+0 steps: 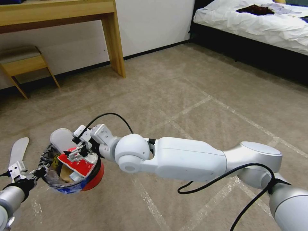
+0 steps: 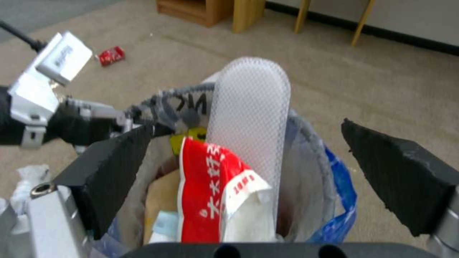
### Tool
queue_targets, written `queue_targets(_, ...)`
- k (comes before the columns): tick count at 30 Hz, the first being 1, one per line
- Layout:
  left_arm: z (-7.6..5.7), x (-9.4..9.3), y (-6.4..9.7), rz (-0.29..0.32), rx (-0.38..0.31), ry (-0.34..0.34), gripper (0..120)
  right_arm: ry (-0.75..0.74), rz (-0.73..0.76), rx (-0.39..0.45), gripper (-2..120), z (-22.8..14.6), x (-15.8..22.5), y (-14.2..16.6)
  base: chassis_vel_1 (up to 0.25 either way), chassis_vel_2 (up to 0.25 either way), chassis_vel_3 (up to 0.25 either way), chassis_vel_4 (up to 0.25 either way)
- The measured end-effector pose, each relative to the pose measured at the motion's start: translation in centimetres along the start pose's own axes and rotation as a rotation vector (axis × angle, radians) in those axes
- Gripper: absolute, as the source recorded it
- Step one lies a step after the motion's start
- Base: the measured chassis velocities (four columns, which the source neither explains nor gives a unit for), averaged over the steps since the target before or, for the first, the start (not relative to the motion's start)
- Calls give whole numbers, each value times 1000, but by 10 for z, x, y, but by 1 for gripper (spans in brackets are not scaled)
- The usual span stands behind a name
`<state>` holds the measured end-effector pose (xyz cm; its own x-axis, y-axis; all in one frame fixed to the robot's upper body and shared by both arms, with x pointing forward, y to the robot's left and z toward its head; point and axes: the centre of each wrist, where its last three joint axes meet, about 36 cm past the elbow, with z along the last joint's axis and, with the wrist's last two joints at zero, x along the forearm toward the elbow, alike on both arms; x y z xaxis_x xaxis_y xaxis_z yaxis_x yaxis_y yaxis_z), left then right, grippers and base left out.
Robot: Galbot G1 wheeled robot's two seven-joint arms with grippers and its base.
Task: Pick up the trash bin and place the garbage on the floor into it.
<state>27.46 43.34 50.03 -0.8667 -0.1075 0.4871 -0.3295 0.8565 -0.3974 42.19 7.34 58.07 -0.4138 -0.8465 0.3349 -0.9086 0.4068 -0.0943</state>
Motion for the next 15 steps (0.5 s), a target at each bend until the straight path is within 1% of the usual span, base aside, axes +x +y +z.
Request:
queue_targets(4,0,0,0,-1,0,1,0,-27,3,-15,100,-5,3,-2,0,0,0,0)
queue_targets(6,1,1,1,-4,-1,1,0,-78,8,-41,100,-14,5,-6,0,0,0,0)
queue_targets(11,1,1,1,-6,-1,1,0,-132,5,-72,100,-22,10,-11,0,0,0,0)
queue_targets(14,1,2,1,-7,-2,1,0,-208,-2,-115,100,-28,18,-18,0,0,0,0)
queue_targets(15,1,2,1,-7,-2,1,0,-208,-2,-115,100,-28,18,-18,0,0,0,0)
